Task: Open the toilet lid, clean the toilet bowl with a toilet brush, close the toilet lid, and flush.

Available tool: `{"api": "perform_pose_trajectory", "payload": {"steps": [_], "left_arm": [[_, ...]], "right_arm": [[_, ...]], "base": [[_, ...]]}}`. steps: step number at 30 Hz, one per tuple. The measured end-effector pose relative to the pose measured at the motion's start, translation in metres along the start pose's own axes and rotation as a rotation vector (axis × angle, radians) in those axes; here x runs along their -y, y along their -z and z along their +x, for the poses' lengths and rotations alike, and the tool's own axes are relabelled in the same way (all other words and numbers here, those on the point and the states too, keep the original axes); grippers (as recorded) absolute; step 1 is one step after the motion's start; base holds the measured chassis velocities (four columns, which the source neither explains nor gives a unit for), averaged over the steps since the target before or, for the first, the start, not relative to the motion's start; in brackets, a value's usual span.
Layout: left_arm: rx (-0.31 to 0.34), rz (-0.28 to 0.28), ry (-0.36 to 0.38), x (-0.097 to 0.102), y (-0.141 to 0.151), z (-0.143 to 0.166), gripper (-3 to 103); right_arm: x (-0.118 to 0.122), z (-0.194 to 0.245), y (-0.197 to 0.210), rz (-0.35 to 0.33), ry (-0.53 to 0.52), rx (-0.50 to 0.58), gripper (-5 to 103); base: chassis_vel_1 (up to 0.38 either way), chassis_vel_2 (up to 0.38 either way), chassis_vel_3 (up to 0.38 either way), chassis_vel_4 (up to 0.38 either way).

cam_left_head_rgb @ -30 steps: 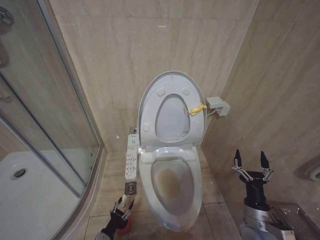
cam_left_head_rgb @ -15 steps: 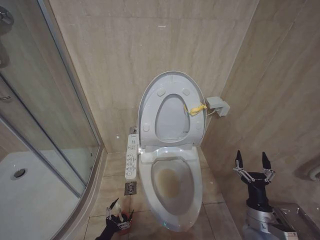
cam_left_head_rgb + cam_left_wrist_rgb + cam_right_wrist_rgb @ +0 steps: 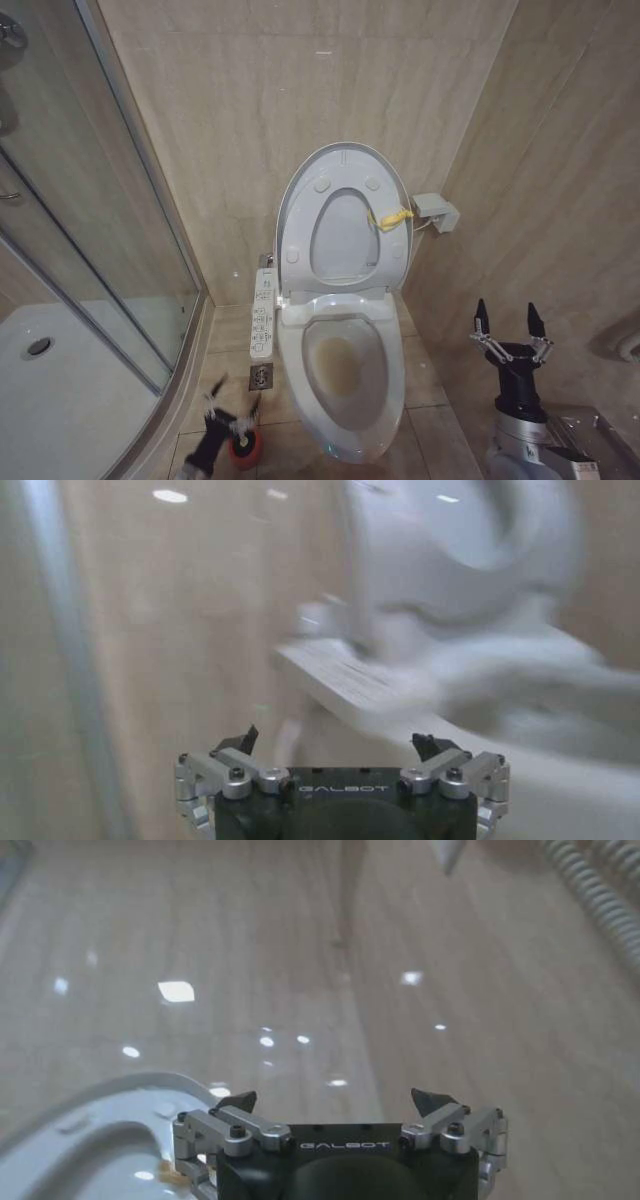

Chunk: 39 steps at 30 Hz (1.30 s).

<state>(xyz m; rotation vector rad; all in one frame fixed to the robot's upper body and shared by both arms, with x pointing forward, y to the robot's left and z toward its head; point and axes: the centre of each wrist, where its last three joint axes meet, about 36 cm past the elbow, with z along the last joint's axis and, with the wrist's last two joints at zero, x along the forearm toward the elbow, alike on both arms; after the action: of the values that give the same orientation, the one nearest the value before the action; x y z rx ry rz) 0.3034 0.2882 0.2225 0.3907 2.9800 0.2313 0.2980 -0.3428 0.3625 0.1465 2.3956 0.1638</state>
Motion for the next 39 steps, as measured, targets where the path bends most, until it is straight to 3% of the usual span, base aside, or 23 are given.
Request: {"api": "perform_pose_trajectory", "payload": {"steps": [3,4,6,8,10,12,16,17,20,22,27,32,39], "left_arm": [[0.009,0.039,0.16,-0.003,0.01,-0.008,100],[0.009,0.039,0.16,-0.003,0.01,-0.008,100],[0.0,0.053,0.256,-0.008,0.011,-0.009,100],[0.0,0.053,0.287,-0.012,0.012,-0.01,100],[0.018,0.048,0.327,-0.021,0.02,-0.016,100],[0.031,0.049,0.337,-0.025,0.027,-0.019,100],[0.127,0.068,0.361,-0.049,0.074,-0.043,100],[0.127,0.068,0.361,-0.049,0.074,-0.043,100],[0.228,0.114,0.36,-0.059,0.119,-0.054,100],[0.249,0.119,0.356,-0.059,0.127,-0.053,100],[0.293,0.133,0.337,-0.054,0.144,-0.041,100],[0.335,0.138,0.328,-0.05,0.157,-0.035,100],[0.33,0.128,0.339,-0.048,0.159,-0.015,100]], "right_arm": [[-0.011,-0.006,0.001,-0.034,-0.029,-0.014,100],[-0.011,-0.006,0.001,-0.034,-0.029,-0.014,100],[-0.016,-0.009,-0.001,-0.042,-0.005,-0.011,100],[-0.016,-0.012,-0.002,-0.03,0.009,-0.01,100],[-0.015,-0.019,-0.007,0.028,-0.008,-0.009,100],[-0.015,-0.023,-0.007,0.048,-0.023,-0.002,100],[-0.023,-0.058,0.004,0.132,-0.154,0.005,100],[-0.023,-0.058,0.004,0.132,-0.154,0.005,100],[-0.024,-0.088,0.006,0.21,-0.269,-0.059,100],[-0.023,-0.094,0.004,0.22,-0.279,-0.08,100],[0.002,-0.119,-0.026,0.268,-0.244,-0.15,100],[0.043,-0.162,-0.06,0.364,-0.171,-0.182,100],[0.057,-0.205,-0.087,0.329,-0.113,-0.2,100]], "base": [[0.0,0.0,0.0,0.0],[0.0,0.0,0.0,0.0],[0.0,0.0,0.0,0.0],[0.0,0.0,0.0,0.0],[0.0,0.0,0.0,0.0],[0.0,0.0,0.0,0.0],[0.0,0.0,0.0,0.0],[0.0,0.0,0.0,0.0],[0.0,0.0,0.0,0.0],[0.0,0.0,0.0,0.0],[0.0,0.0,0.0,0.0],[0.0,0.0,0.0,0.0],[0.0,0.0,0.0,0.0]]}}
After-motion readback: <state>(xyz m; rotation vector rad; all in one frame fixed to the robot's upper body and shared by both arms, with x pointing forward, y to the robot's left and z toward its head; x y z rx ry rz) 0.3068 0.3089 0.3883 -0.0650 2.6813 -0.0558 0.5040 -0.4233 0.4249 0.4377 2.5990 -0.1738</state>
